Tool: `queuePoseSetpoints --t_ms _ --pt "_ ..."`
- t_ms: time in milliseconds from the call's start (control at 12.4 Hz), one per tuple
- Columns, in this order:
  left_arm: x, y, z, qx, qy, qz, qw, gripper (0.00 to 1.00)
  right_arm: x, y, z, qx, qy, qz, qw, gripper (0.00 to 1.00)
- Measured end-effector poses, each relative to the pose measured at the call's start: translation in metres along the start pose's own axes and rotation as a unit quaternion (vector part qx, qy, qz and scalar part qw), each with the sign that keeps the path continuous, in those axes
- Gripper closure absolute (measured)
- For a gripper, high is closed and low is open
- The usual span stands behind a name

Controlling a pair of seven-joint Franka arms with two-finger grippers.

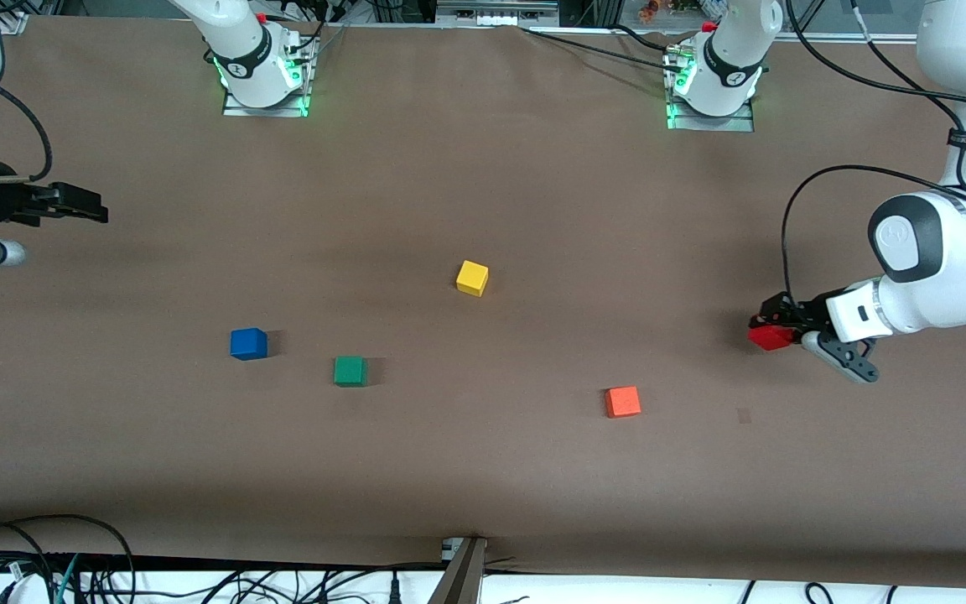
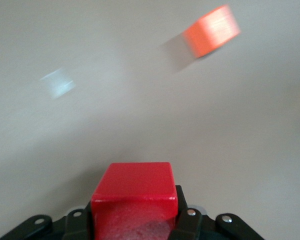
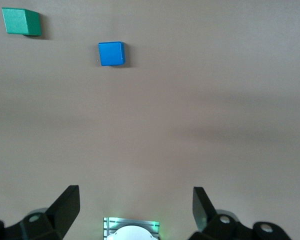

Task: Pass red block to right arm, stack on blue
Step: 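Lift the red cube with the left gripper while the right gripper approaches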

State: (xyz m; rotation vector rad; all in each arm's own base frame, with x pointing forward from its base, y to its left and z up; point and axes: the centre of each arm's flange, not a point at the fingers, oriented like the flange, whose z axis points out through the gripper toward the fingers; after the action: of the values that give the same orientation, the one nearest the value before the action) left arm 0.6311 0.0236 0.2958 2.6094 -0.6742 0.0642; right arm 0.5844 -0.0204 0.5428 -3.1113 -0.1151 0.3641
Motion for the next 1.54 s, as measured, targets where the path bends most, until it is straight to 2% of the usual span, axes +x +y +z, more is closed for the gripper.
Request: queuePoseSetpoints --t_ms 81,162,405,566,728,890,971,1214,1538 --pt "0.013 0.015 -0.002 -0.018 0.019 0.045 0.999 0.44 0.005 -0.007 0.006 0.002 -0.005 -0.005 1.000 0.00" --pt "0.025 0.029 -0.004 -0.035 0.041 0.090 0.995 0.44 0.010 -0.015 0.012 0.015 -0.009 -0.010 1.000 0.00" --pt "0.053 0.078 0.007 -0.096 0.106 0.207 0.968 0.44 0.031 -0.045 0.042 0.125 -0.028 -0.020 0.992 0.00" --pt "0.068 0.110 0.017 -0.130 0.142 0.251 0.949 0.44 0.049 -0.062 0.068 0.203 -0.047 -0.019 0.978 0.00" --pt "0.084 0.150 0.025 -0.171 0.190 0.284 0.924 0.44 0.068 -0.082 0.094 0.294 -0.066 -0.015 0.953 0.00" --pt "0.098 0.189 0.032 -0.197 0.232 0.324 0.896 0.44 0.088 -0.107 0.124 0.382 -0.088 -0.008 0.920 0.00" --pt "0.105 0.207 0.035 -0.202 0.252 0.337 0.884 0.44 0.096 -0.122 0.139 0.417 -0.098 -0.007 0.904 0.00" --pt "0.121 0.261 0.056 -0.203 0.307 0.351 0.861 0.44 0.113 -0.182 0.166 0.486 -0.107 -0.007 0.867 0.00" --pt "0.123 0.348 0.127 -0.198 0.390 0.358 0.825 0.44 0.118 -0.258 0.161 0.559 -0.084 0.002 0.825 0.00"
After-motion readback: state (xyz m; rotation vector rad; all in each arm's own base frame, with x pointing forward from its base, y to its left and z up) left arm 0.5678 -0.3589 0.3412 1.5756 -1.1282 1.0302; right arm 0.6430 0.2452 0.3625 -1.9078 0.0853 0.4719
